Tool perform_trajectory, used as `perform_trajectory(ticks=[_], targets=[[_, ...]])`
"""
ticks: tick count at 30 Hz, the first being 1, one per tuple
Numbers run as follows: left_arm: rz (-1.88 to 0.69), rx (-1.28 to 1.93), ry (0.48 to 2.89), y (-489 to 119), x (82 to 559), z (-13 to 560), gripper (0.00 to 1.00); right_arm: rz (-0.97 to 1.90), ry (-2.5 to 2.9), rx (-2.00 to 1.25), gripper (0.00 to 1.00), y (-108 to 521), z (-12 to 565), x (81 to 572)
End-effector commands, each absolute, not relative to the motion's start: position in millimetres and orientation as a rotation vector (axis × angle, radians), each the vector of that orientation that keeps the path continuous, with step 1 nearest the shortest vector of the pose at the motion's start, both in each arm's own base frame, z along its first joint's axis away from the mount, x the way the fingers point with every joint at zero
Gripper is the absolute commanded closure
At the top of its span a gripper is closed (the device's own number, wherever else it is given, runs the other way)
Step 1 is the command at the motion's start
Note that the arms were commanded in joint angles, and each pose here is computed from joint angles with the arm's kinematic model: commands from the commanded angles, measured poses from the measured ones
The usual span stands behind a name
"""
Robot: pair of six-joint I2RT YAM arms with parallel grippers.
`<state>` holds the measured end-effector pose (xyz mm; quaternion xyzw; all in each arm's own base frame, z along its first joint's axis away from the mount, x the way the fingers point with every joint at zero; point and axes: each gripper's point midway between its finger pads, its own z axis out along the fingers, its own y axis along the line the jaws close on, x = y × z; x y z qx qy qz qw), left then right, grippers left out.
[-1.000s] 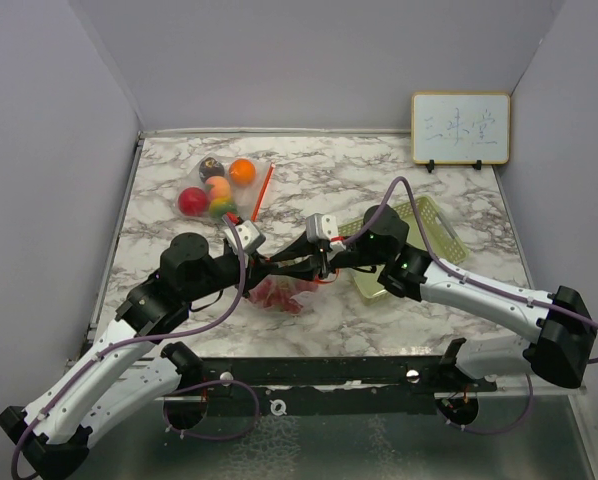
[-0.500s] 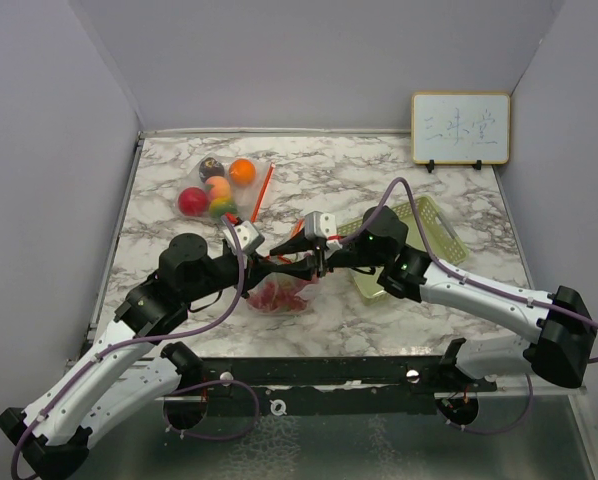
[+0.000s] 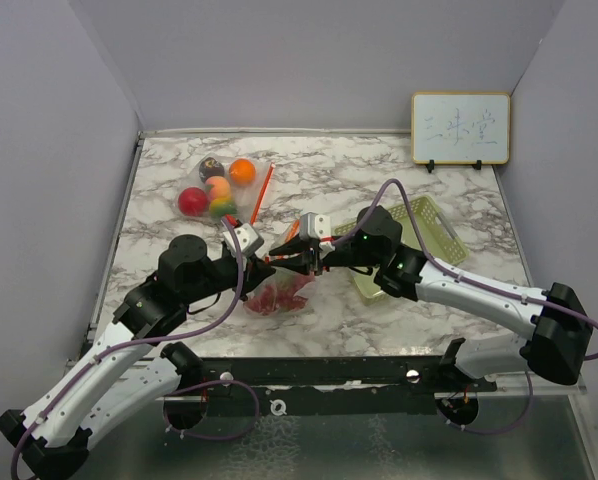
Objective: Place the food in the zip-top bag and seal the zipper
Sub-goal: Zip the zipper food storage bag at the center of the board.
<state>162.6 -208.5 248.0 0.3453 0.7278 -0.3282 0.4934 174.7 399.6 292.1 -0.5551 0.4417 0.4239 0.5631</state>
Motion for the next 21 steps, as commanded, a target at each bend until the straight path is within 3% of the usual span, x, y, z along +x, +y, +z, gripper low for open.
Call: perform_trajectory(ticks=[1,7,11,14,21], targets=[[-0.84,0.841,1.64,-213,158,278,1.0,0.912,1.09,-1.274,0.82,398,289,193],[-0.834,0.837,1.644,-211,157,275,1.0,0.87,0.979,-1.201,0.67,383,327,188],[-0.839,0.838,1.636,-211,155,277,1.0,0.88,0.992,-1.296,0.5,389,320,184],[-0.843,0.838,1.627,-211,154,279,1.0,0.923,0.987,-1.35,0.45,394,313,177],[-0.829,0.845,1.629,-208,153,280,1.0,1.061,0.947,-1.482,0.45,401,302,153]])
